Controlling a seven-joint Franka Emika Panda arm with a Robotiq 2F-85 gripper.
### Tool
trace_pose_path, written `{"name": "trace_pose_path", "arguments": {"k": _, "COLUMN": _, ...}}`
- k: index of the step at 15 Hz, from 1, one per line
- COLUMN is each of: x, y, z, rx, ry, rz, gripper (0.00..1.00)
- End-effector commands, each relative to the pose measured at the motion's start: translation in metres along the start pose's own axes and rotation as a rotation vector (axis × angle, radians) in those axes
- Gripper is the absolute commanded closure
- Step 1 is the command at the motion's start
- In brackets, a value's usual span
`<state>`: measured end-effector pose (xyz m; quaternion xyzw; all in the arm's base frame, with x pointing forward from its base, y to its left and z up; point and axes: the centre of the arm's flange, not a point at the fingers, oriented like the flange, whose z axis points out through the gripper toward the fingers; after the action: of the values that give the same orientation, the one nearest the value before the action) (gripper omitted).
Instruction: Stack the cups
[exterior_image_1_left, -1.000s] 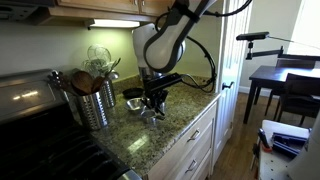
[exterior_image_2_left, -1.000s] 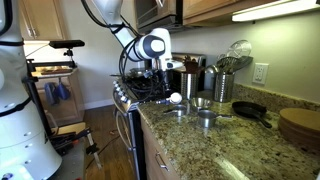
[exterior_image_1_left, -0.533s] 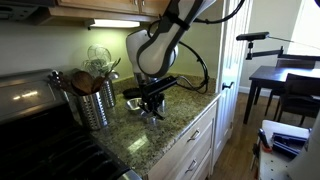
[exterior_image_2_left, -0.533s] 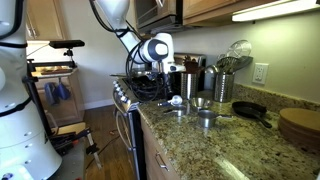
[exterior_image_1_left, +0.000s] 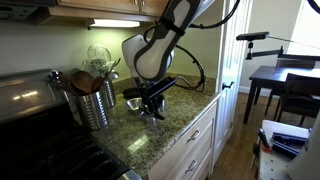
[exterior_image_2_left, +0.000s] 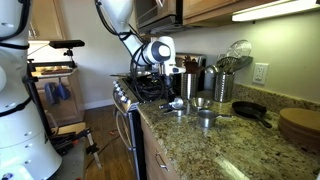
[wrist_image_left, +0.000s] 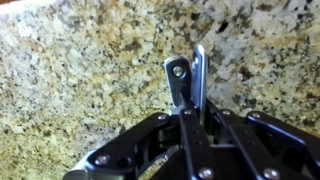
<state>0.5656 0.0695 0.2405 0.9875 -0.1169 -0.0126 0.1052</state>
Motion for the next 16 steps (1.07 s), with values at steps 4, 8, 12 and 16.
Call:
{"name": "trace_pose_path", "arguments": {"k": 4, "x": 0.007, "y": -0.007, "z": -0.006, "rx": -0.071, "ry": -0.004, "rz": -0.079, "gripper": 0.92}}
{"name": "trace_pose_path", "arguments": {"k": 8, "x": 0.009, "y": -0.012, "z": -0.006, "rx": -0.086, "ry": 0.005, "rz": -0.107, "gripper": 0.92}}
{"name": "trace_pose_path", "arguments": {"k": 12, "x": 0.013, "y": -0.014, "z": -0.002, "rx": -0.107, "ry": 0.008, "rz": -0.131, "gripper": 0.92}}
{"name": "trace_pose_path", "arguments": {"k": 16, "x": 0.016, "y": -0.009, "z": 0.000, "rx": -0.119, "ry": 0.006, "rz": -0.140, "gripper": 0.92}}
